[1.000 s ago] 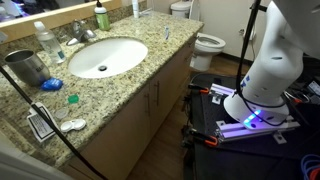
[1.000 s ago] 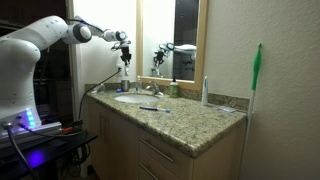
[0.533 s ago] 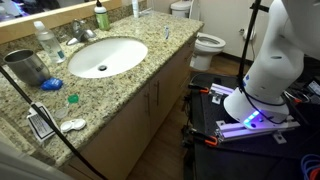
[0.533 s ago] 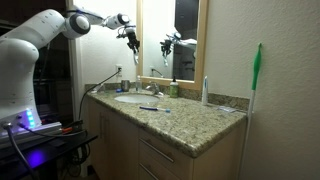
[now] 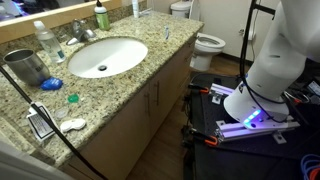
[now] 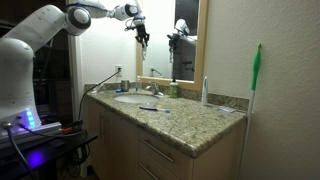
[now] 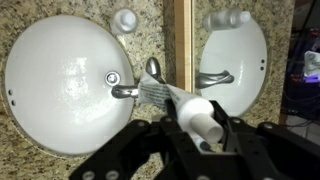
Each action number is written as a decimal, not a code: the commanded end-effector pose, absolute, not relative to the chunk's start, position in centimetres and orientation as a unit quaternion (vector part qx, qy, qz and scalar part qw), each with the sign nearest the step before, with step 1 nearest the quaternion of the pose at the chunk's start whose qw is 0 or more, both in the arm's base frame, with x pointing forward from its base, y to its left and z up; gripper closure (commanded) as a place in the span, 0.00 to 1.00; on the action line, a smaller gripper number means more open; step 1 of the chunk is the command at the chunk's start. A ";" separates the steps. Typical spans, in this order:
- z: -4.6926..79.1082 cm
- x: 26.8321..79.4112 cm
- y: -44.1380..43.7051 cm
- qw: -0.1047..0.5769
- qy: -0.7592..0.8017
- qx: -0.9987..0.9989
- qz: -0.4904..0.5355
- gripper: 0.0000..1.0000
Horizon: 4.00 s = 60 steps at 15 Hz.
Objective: Remove the toothpaste from the silver cup and put it on the right side of the counter
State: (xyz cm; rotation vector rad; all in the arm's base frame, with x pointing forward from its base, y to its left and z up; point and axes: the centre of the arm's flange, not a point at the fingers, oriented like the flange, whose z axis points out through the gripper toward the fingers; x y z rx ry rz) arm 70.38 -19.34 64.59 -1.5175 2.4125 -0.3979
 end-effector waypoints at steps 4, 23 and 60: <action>64.0 71.0 -18.6 0.125 0.837 -0.512 -0.146 0.88; 47.9 55.4 -50.3 0.024 0.984 -0.164 0.066 0.63; 28.8 47.4 -65.2 -0.162 0.971 0.175 -0.005 0.02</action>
